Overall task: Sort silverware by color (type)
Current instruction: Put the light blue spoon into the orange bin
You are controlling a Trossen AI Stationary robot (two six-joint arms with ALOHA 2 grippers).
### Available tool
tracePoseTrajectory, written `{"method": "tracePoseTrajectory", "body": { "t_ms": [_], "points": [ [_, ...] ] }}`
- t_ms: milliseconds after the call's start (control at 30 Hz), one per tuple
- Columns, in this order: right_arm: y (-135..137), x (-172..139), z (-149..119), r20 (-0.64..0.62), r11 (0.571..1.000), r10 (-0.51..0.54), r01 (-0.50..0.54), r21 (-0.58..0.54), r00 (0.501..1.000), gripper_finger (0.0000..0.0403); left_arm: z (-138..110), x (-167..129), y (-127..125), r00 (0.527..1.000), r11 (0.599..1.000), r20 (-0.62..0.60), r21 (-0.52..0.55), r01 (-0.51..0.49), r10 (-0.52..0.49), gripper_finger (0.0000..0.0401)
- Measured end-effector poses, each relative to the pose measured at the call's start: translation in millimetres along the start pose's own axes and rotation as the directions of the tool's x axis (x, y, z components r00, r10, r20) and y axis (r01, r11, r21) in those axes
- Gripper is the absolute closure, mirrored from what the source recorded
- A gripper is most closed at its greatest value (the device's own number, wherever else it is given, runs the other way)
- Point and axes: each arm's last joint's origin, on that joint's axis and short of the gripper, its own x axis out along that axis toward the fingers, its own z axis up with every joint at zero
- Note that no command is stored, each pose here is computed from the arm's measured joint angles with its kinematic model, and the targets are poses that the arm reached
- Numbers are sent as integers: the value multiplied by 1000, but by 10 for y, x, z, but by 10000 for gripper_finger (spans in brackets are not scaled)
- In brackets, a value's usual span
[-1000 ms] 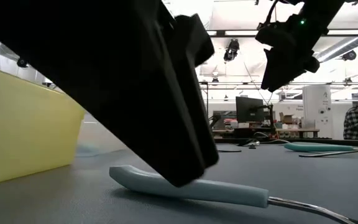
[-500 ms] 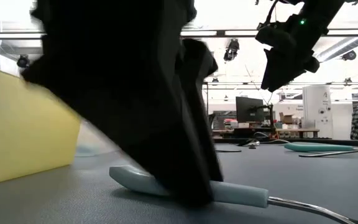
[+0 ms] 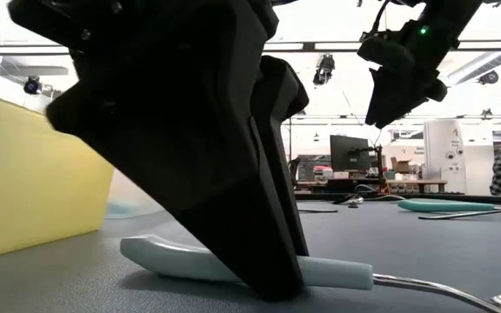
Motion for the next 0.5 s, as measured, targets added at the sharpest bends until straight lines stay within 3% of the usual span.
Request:
{"method": "tracePoseTrajectory", "body": {
  "t_ms": [367, 500],
  "points": [
    [0, 0, 0, 0, 1000, 0, 0, 0, 1000, 257, 31, -45, 38, 1000, 1000, 18, 18, -13, 13, 384],
    [0, 0, 0, 0, 1000, 0, 0, 0, 1000, 257, 90, -205, 96, 999, 1000, 43, 13, -27, 26, 384]
  ]
}}
